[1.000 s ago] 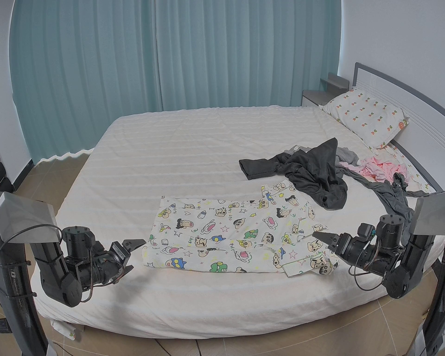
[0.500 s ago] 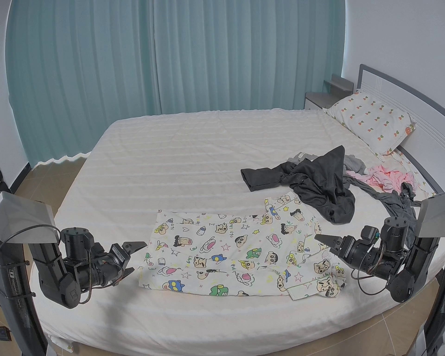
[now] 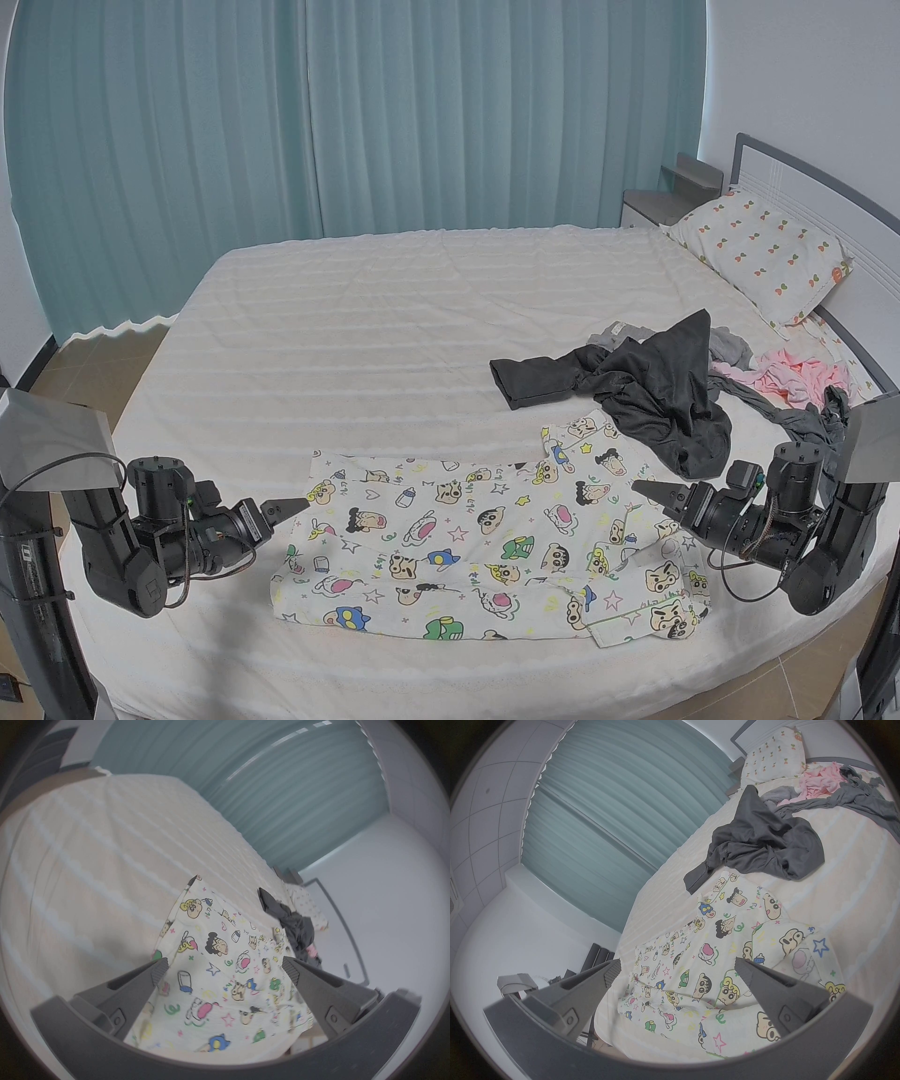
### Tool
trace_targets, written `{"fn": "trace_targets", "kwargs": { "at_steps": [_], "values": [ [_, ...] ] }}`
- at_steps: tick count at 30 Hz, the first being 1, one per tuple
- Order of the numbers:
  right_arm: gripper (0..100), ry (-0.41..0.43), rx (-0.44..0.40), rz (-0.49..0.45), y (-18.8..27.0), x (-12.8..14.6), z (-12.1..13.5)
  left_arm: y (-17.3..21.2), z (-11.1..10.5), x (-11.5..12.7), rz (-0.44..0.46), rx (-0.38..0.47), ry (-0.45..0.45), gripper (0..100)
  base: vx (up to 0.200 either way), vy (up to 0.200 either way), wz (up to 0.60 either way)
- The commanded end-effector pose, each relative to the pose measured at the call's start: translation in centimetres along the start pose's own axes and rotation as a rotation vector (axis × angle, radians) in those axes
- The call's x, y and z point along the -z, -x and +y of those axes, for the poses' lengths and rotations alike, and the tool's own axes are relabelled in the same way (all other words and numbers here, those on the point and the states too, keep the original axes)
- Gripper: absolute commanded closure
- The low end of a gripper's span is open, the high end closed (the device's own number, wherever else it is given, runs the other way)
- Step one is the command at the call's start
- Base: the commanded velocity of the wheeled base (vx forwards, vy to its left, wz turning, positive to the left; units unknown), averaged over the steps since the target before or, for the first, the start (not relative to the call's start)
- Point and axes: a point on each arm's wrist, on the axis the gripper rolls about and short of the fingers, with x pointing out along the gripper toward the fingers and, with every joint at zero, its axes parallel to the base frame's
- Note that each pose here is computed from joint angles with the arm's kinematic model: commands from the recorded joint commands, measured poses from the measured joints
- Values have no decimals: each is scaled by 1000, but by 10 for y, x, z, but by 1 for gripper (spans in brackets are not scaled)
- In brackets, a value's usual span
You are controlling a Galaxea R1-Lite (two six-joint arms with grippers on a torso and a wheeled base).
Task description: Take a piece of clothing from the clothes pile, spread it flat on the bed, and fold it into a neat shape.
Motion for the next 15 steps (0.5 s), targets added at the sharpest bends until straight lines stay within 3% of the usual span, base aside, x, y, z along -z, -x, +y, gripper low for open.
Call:
{"fn": "trace_targets", "kwargs": {
  "at_steps": [1, 5, 15],
  "values": [
    [0, 19, 12, 50, -4, 11, -4, -17, 1, 2, 78, -7, -123, 0, 0, 0, 0],
    [0, 17, 16, 52, -4, 12, -5, -24, 3, 3, 137, -23, -206, 0, 0, 0, 0],
    [0, 26, 25, 64, -6, 15, -9, -46, 5, -3, 236, -7, -263, 0, 0, 0, 0]
  ]
}}
